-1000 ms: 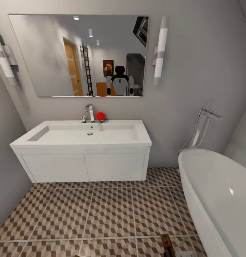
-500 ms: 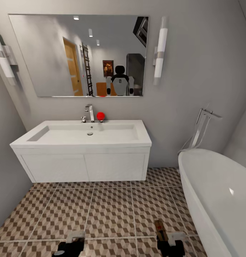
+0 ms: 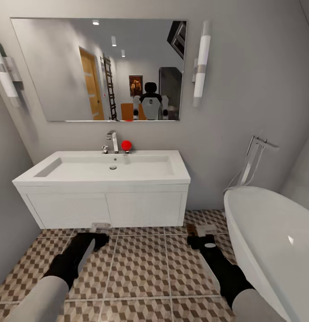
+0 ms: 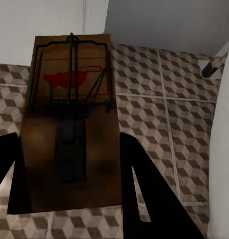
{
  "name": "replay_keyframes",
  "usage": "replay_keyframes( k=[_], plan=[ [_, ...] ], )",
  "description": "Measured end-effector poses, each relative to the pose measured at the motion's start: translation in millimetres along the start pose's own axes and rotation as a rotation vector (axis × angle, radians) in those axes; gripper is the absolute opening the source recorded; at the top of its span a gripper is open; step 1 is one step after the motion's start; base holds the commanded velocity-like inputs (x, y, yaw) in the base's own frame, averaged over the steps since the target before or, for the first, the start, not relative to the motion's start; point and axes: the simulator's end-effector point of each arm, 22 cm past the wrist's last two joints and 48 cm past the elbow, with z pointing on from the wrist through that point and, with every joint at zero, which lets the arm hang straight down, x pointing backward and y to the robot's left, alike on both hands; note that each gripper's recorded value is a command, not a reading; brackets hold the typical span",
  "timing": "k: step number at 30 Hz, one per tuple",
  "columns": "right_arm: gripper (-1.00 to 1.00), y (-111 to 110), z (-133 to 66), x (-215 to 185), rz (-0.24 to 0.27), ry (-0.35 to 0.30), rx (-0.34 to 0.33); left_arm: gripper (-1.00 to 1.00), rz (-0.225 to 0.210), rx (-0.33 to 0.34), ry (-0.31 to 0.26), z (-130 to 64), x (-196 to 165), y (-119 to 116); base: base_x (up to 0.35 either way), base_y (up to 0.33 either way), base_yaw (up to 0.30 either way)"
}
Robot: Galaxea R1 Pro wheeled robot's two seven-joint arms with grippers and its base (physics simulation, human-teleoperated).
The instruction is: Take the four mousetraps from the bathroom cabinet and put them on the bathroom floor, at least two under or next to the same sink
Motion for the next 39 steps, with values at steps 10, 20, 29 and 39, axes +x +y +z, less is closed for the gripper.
replay_keyframes(
  k=[10,20,29,39],
  plan=[
    [-1.00,-3.0,11.4,-12.7,-0.016,0.074,0.007,-1.00,-0.001,-0.002,0.023,27.0,18.9,-1.6,0.000,0.000,0.000],
    [-1.00,10.8,11.0,-21.8,-0.003,0.036,-0.014,-1.00,-0.003,0.012,-0.017,37.8,36.8,-10.1,0.000,0.000,0.000],
    [-1.00,4.2,11.7,-20.1,-0.009,0.041,0.002,-1.00,-0.015,0.023,-0.077,40.7,38.3,-22.8,0.000,0.000,0.000],
    [-1.00,7.3,11.3,-20.2,-0.008,0.042,-0.003,-1.00,-0.016,0.028,-0.076,40.4,38.7,-26.6,0.000,0.000,0.000]
  ],
)
